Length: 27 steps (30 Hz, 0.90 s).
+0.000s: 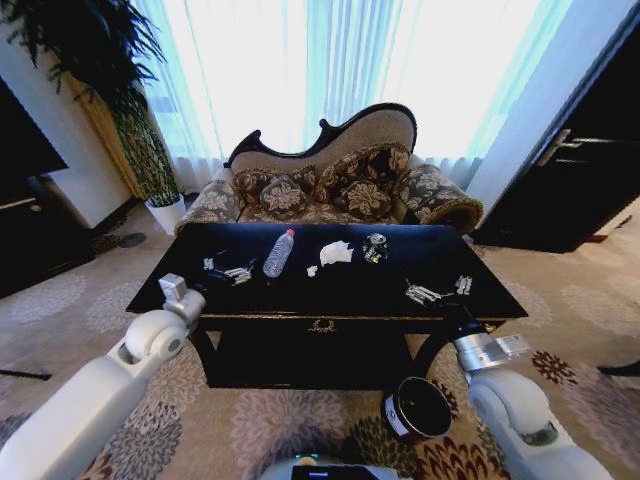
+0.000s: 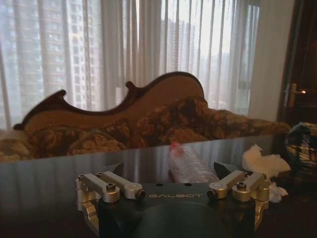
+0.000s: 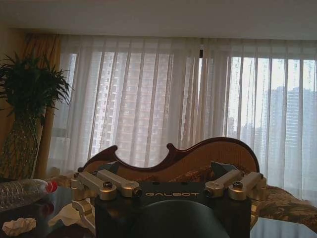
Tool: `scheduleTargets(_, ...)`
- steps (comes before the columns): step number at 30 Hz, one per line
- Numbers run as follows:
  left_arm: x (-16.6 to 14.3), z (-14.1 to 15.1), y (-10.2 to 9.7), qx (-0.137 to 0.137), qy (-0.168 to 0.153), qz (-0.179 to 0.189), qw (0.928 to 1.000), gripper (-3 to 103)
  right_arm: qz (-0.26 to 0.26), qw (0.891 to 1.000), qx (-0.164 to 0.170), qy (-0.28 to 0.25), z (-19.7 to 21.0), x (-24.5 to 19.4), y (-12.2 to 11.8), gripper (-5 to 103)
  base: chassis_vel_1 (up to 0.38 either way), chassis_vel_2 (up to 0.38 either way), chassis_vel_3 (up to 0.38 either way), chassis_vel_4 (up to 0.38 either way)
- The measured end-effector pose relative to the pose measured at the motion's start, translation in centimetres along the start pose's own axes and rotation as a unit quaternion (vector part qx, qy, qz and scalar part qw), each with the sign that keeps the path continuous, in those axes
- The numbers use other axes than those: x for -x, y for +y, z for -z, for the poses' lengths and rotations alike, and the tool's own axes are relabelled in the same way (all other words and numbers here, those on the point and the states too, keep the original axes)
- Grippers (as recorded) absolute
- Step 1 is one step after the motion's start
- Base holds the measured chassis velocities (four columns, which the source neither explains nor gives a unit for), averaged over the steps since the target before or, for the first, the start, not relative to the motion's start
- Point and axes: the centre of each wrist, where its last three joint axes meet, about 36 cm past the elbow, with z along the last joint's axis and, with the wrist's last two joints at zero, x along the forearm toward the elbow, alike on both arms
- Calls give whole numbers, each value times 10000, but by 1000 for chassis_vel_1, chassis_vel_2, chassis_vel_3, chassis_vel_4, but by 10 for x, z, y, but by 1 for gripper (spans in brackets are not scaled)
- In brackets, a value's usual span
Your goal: Move to the front of the table and place the trash on the table into the trash bin.
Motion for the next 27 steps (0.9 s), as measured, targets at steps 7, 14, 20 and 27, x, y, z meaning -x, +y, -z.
scheduleTargets(7,22,-8,-7,96,126,-192,9997,100,-23,10000,-11,5,0,0,-1,100,0,0,0,0)
scheduleTargets(14,35,-16,-11,102,178,-291,9994,99,-80,10000,-22,26,0,-3,-4,100,0,0,0,0)
scheduleTargets(20,41,-20,-8,141,214,-330,9991,98,-81,10000,-23,23,1,-2,-4,100,0,0,0,0)
scheduleTargets(27,53,-22,-5,107,222,-350,9991,98,-88,9999,-41,41,2,-4,-5,100,0,0,0,0)
